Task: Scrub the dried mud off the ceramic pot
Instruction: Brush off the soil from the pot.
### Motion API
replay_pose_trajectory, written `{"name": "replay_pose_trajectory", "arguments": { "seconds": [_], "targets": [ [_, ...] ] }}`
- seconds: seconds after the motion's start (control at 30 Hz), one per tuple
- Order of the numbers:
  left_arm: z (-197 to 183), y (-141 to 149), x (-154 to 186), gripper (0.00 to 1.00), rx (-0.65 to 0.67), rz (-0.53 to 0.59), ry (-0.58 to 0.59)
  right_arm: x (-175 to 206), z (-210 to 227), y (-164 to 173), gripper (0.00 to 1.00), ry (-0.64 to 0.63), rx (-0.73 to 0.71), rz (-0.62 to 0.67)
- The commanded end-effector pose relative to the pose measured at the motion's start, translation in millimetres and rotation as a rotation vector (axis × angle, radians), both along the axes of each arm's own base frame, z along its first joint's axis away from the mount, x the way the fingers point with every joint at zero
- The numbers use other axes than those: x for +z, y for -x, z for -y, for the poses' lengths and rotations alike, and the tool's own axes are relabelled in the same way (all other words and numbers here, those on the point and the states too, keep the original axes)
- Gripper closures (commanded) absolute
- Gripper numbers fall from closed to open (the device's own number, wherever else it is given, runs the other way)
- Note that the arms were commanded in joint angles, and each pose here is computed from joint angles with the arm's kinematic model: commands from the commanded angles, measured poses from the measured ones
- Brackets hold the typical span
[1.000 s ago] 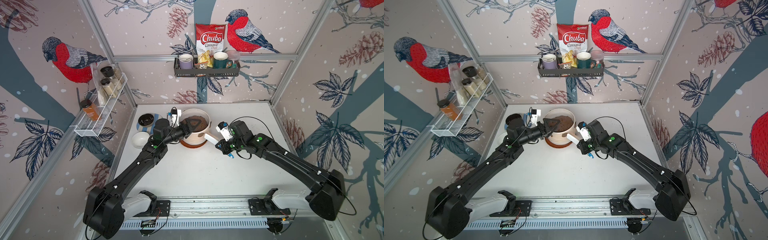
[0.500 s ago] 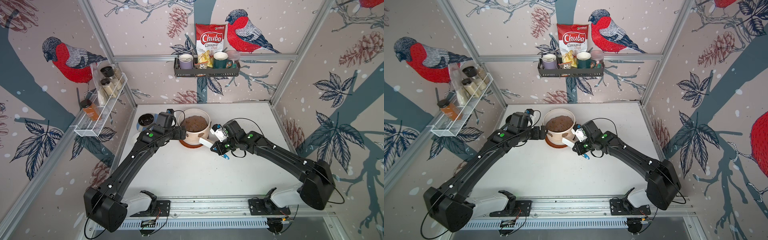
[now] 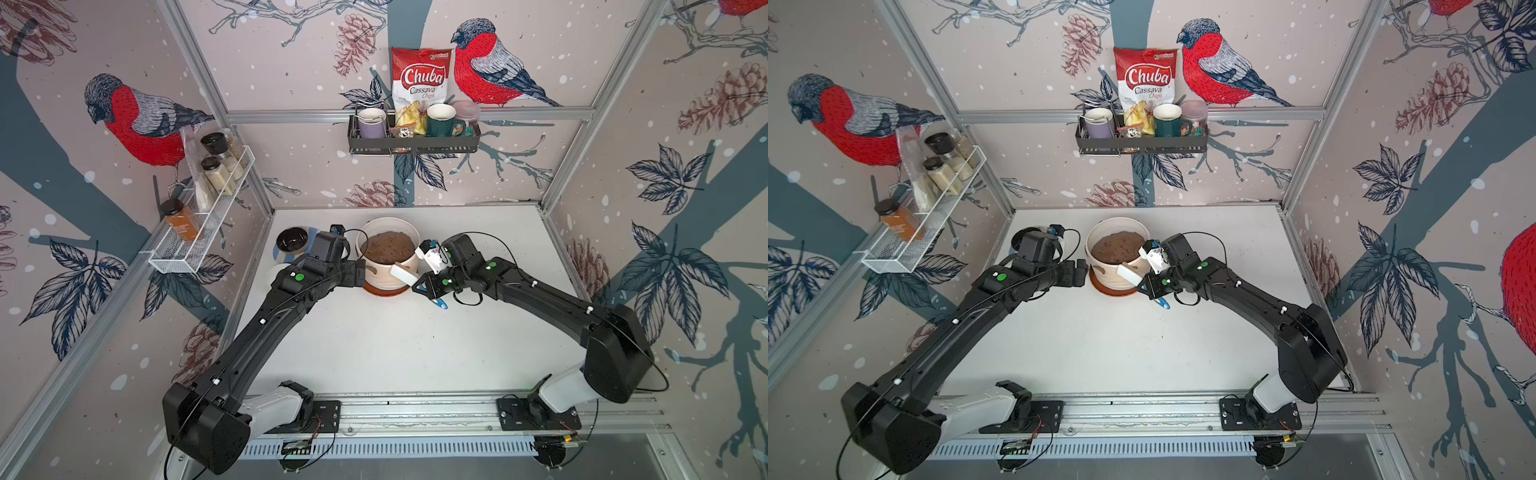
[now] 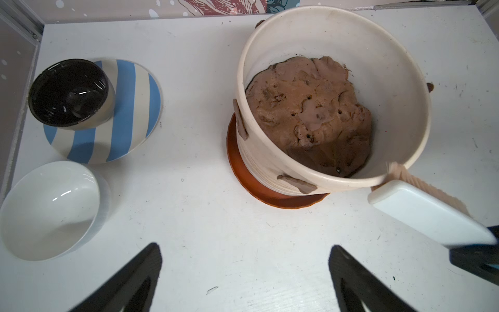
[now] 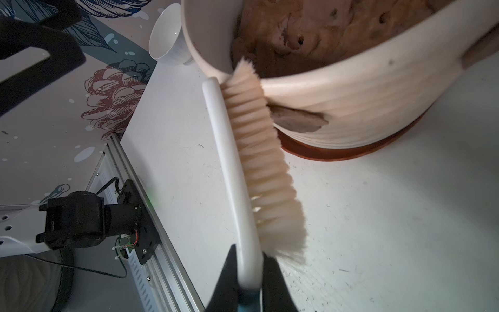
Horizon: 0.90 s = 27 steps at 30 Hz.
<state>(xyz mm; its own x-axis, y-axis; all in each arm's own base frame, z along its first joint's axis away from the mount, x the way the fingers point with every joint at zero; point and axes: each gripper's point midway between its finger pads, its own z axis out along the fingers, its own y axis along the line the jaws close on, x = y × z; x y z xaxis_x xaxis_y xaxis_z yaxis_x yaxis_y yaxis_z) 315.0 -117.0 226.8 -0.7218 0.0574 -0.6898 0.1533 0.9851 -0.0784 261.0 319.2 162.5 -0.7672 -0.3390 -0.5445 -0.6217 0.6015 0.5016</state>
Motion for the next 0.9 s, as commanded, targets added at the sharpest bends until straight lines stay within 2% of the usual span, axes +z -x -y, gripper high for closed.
{"name": "replay_pose_trajectory", "arguments": {
  "seconds": [0.0, 0.27, 0.5, 0.73, 0.87],
  "targets": [
    [-5, 2, -3, 0.04, 0.01, -0.01, -0.024, -8, 12, -5, 1.0, 0.024, -0.063, 0.001],
    [-6, 1, -6, 0.04, 0.01, -0.012, -0.032, -24, 36, 23, 1.0, 0.048, -0.08, -0.057],
    [-4, 1, -8, 0.04, 0.001, -0.018, -0.033, -54, 75, 58, 1.0, 0.133, -0.151, -0.13],
    [1, 1, -10, 0.04, -0.02, -0.027, -0.018, -16, 89, 32, 1.0, 0.103, -0.284, -0.003],
    [1, 2, -13, 0.04, -0.021, -0.033, -0.015, 22, 87, 8, 1.0, -0.018, -0.392, 0.015]
  ]
}}
